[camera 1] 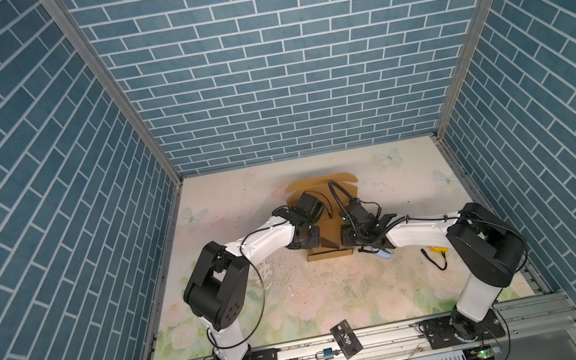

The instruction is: Fold the paper box

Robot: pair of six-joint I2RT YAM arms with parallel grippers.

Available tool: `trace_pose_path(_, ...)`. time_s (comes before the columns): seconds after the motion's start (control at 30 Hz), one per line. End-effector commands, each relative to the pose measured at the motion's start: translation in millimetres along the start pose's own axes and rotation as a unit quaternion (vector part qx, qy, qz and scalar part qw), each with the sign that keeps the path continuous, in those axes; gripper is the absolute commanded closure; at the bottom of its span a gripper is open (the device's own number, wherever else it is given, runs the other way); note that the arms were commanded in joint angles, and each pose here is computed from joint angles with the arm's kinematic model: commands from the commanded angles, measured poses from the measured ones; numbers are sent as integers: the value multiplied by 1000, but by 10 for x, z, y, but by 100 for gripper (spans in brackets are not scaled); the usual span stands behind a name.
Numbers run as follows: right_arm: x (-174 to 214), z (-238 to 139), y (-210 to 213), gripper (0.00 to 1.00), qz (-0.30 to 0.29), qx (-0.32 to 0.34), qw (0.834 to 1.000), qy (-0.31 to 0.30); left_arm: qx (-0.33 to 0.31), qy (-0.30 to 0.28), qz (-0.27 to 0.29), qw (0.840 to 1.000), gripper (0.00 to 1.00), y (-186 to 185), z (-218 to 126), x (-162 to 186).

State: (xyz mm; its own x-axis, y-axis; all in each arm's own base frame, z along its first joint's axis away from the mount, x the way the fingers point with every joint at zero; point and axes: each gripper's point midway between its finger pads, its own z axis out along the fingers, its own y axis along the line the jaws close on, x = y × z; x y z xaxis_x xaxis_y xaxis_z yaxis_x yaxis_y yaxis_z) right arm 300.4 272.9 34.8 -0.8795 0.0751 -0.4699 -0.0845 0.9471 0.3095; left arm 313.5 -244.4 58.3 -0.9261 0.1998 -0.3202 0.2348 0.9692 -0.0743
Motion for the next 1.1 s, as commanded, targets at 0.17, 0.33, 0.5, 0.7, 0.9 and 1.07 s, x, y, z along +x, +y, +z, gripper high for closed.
trace_pose_path(0.17, 115, 4, -15, 69, -27, 1, 999, 24, 33, 7, 6, 999, 83, -181, 12, 20)
trace_pose_path(0.33, 105, 52, -155, 85, -31, 35, 998, 31, 32, 3, 6, 999, 83, -178, -18, 2)
trace_pose_path(0.5, 98, 98, -254, 100, -26, 52, 998, 36, 25, 0, 9, 1000, 83, -163, -36, -31)
trace_pose_path(0.7, 33, 133, -237, 95, -23, 55, 998, 25, 26, 1, 10, 1000, 83, -176, -23, -31)
trace_pose_path(0.9, -15, 210, -228, 85, -29, 62, 998, 10, 27, 4, 10, 1000, 83, -186, 9, -13)
trace_pose_path(1.07, -50, 200, -238, 100, -35, 67, 997, 3, 25, 6, 11, 1000, 83, -184, 3, -18)
